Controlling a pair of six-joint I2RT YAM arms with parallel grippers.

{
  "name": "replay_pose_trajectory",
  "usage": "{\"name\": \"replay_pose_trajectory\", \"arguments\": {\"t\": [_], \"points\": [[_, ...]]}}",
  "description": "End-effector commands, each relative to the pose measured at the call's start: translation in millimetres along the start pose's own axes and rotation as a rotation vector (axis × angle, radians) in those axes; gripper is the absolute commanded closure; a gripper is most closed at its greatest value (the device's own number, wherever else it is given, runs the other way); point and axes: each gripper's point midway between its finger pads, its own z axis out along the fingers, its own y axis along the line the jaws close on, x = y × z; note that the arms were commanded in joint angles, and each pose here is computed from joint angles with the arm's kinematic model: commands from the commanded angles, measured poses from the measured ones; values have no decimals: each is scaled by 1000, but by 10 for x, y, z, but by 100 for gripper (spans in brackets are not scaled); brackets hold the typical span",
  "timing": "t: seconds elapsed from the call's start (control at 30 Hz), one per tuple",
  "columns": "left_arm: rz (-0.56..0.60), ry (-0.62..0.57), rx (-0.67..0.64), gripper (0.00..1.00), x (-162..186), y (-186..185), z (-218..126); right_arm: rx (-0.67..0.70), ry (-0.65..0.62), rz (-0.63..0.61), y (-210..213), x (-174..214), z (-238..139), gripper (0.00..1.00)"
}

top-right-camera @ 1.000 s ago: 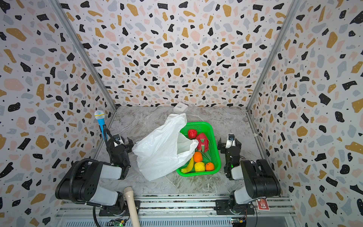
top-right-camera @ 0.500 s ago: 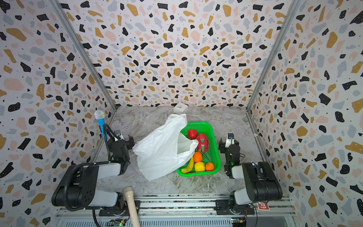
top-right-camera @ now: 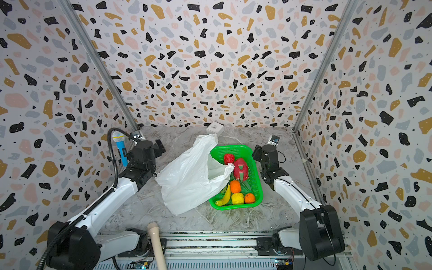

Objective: Place the fruits into the plastic bag
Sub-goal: 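Grasp the white bag's handle with the left gripper while the right moves over the basket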

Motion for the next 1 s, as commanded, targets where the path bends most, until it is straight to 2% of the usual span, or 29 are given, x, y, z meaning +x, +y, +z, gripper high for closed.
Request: {"name": "replay_pose_trajectory", "arguments": {"t": [0.0, 0.17, 0.37, 0.5, 0.67, 0.8, 0.97], "points": [[38, 154, 220, 0, 140, -704, -465, -27, 183, -18, 147, 412, -179, 28], [129, 276, 420, 1, 277, -1536, -956, -49, 217, -112, 251, 654, -363, 27], [362, 407, 393, 0, 627, -1931, -1119, 6, 168, -143, 99, 558, -456, 26], [473, 481, 356, 1, 865, -1972, -1088, 0, 147, -146, 96, 497, -495, 26], [588, 521, 257, 0, 1081, -1781, -1001, -4, 135, -160, 76, 478, -519, 25], [646, 590, 263, 0, 1321, -1723, -1010, 2, 129, -161, 25, 494, -521, 25], [664, 691, 319, 13, 1563, -1742, -1091, 5, 120, -158, -2, 474, -530, 24]]}}
